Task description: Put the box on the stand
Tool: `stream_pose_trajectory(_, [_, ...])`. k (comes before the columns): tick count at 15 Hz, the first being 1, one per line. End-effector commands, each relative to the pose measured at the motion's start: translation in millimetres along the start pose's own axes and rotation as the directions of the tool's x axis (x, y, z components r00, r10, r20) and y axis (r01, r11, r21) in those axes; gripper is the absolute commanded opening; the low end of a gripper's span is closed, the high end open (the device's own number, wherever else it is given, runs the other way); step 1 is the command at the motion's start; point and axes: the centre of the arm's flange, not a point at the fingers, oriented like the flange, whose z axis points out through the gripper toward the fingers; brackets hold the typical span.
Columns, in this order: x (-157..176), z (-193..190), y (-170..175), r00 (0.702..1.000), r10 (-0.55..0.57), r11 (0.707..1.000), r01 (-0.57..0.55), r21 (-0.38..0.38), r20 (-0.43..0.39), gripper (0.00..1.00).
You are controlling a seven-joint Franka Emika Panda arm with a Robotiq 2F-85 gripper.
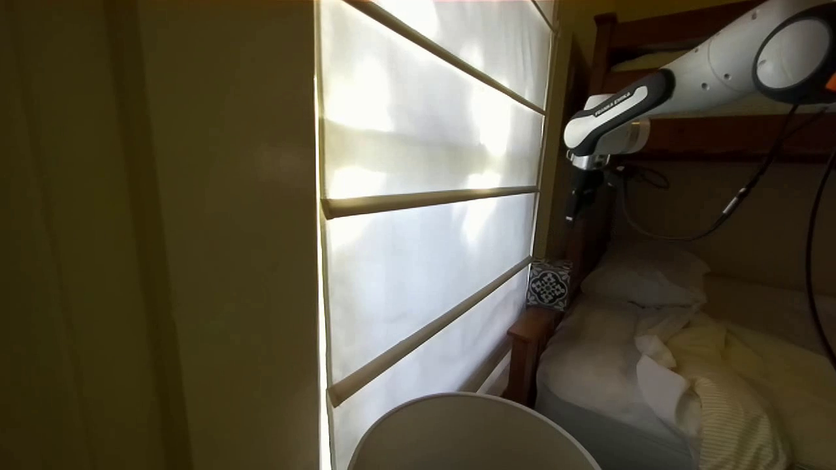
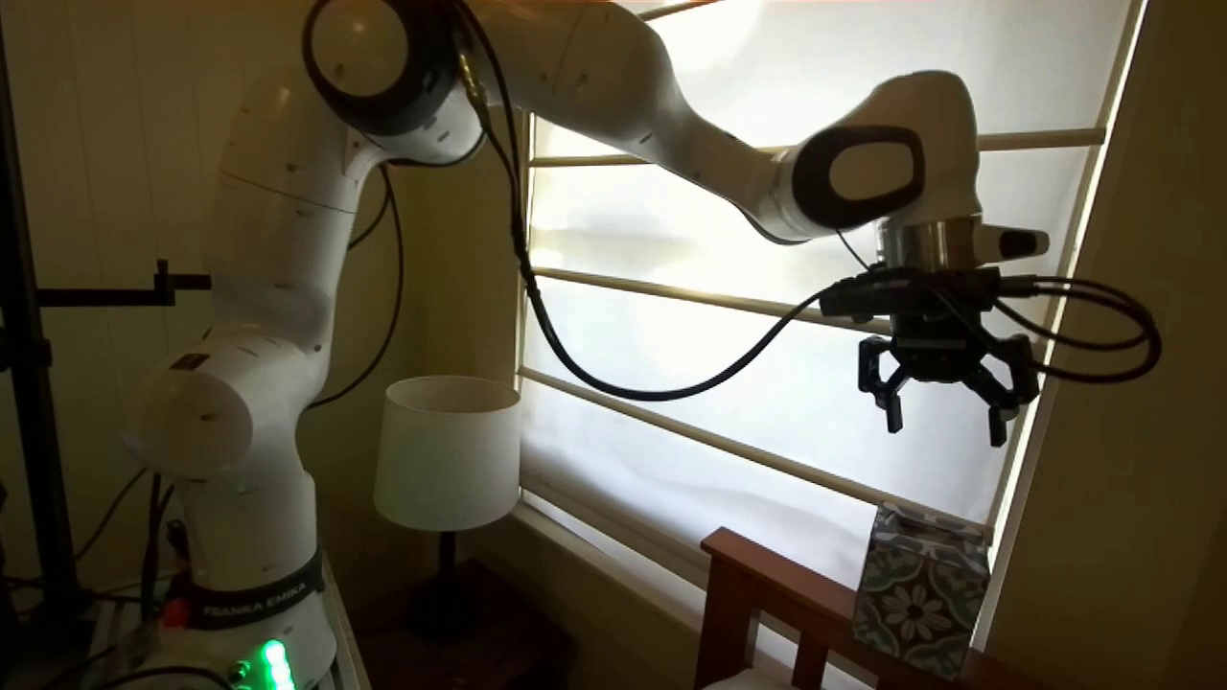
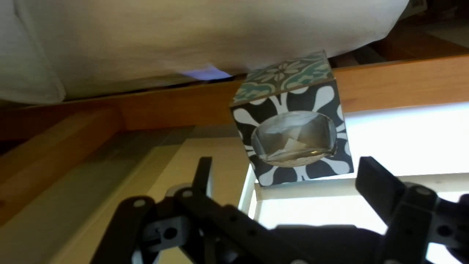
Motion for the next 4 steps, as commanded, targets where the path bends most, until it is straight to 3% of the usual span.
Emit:
stream_pose_trajectory(1, [-61.7, -52.3, -5.3, 0.999, 0.023, 0.998, -0.021, -0.060, 0.030, 1.00])
stream_pose_trajectory(3, [-77.7, -67.2, -7.9, 0.999, 0.027, 0.995, -0.022, -0.100, 0.043, 1.00])
stream_pose_trajectory(4, [-50.6, -54.0, 16.5, 1.000, 0.020, 0.997, -0.018, -0.074, 0.019, 1.00])
